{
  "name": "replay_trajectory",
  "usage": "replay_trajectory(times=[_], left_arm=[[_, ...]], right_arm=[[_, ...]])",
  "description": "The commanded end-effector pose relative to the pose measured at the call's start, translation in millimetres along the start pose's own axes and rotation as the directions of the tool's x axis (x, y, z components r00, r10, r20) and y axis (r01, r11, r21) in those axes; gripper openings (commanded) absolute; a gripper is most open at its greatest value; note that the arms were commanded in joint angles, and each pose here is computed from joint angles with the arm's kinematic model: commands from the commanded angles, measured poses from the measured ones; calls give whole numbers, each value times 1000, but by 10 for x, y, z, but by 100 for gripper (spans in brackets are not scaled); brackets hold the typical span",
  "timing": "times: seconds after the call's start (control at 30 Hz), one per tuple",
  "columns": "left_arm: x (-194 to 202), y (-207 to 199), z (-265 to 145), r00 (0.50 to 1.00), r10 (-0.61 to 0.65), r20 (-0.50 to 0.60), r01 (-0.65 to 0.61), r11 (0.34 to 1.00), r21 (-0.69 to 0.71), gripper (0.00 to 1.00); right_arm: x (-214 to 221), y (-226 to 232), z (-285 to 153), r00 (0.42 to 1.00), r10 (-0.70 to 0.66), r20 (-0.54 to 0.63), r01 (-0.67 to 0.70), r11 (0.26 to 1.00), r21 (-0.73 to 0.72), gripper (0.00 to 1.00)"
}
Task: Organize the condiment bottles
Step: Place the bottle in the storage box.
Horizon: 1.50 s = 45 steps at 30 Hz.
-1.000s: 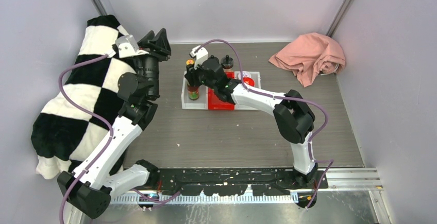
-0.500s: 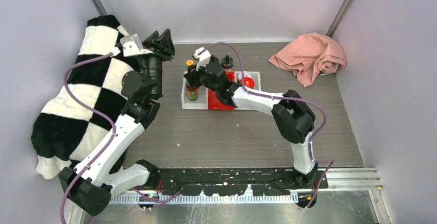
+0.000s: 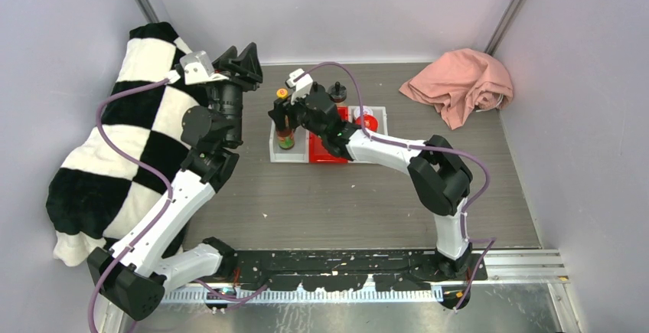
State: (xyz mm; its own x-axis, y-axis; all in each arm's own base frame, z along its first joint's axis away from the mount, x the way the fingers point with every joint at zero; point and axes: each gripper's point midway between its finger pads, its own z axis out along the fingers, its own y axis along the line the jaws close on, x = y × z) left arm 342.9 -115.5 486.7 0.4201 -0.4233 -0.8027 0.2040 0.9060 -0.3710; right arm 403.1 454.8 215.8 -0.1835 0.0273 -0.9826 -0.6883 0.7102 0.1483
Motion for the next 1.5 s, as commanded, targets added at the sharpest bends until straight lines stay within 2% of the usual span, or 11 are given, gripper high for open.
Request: replay_trajectory(times=[0.0,0.23,0.5,0.77,0.97,1.1,1.47], left_arm=[[-189,-52,16,998,-20,61,19,1000,13,50],[-220,-59,-2,998,-15,66,14,1000,13,50],[-175,-44,12,999,2,43,-2,1000,1,52],[-14,-21,103,998,35,-55,-37,998,-42,57],[146,-3,190,989,67,-129,-76,995,-71,57],[281,4,246,982,80,-173,-96,992,-85,58],[617,-9,367,960,103,-259,-129,988,-88,59]], right_arm=[[-634,168,-137,991,-15,131,20,999,-41,70],[-800,115,-246,986,-66,150,65,998,10,71],[-1116,-313,-436,986,-119,120,91,971,221,72],[-1227,-1008,-619,996,-84,29,59,873,483,77],[-990,-1634,-647,998,28,-50,6,817,576,81],[-738,-1928,-608,992,91,-84,-25,812,584,82],[-204,-2237,-423,966,216,-144,-103,829,550,82]])
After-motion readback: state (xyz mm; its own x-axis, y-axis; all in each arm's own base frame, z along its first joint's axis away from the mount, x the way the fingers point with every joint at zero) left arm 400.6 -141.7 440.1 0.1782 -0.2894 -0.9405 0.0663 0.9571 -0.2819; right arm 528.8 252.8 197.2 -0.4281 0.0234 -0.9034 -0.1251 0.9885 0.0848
